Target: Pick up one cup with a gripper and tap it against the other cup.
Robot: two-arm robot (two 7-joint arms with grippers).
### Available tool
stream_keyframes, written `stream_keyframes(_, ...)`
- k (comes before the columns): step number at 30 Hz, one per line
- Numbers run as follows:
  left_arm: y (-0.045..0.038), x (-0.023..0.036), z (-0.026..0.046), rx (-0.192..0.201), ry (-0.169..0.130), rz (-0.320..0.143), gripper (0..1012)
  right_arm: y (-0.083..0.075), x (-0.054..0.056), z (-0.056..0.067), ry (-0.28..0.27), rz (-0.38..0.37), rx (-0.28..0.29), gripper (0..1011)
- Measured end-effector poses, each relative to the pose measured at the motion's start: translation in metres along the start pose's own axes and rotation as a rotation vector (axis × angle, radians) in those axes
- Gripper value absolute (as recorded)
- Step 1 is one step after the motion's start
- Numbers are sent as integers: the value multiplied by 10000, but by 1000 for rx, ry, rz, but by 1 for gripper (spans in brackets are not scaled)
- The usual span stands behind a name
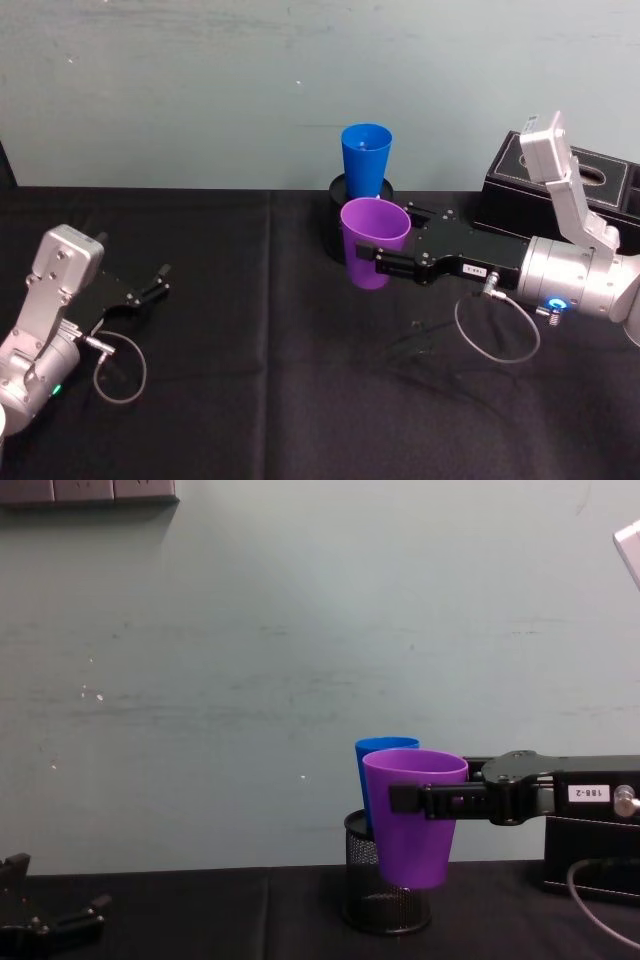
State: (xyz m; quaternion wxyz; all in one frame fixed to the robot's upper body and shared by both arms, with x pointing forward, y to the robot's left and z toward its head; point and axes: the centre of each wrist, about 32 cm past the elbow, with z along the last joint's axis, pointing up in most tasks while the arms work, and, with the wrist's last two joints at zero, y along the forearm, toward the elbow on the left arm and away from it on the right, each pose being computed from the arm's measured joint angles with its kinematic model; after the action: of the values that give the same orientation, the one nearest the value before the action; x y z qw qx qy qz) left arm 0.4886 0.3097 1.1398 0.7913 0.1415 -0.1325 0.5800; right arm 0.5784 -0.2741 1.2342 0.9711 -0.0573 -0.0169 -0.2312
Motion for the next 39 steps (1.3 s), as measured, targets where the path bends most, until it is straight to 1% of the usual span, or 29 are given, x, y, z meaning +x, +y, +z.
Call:
stream_keyframes(26,0,0,0,0,0,0,1011,2,0,-3,0,0,0,731)
stream_keyframes(34,0,0,0,0,0,0,1011,24,16,-182,7,2,-11,731)
stream_keyframes(36,0,0,0,0,0,0,1011,23,17,-242,7,4,-13,731)
stream_keyframes(37,0,0,0,0,0,0,1011,18,15,-294,9,7,-16,731)
stream_keyframes(39,0,0,0,0,0,0,1011,11,13,-340,9,8,-19,731)
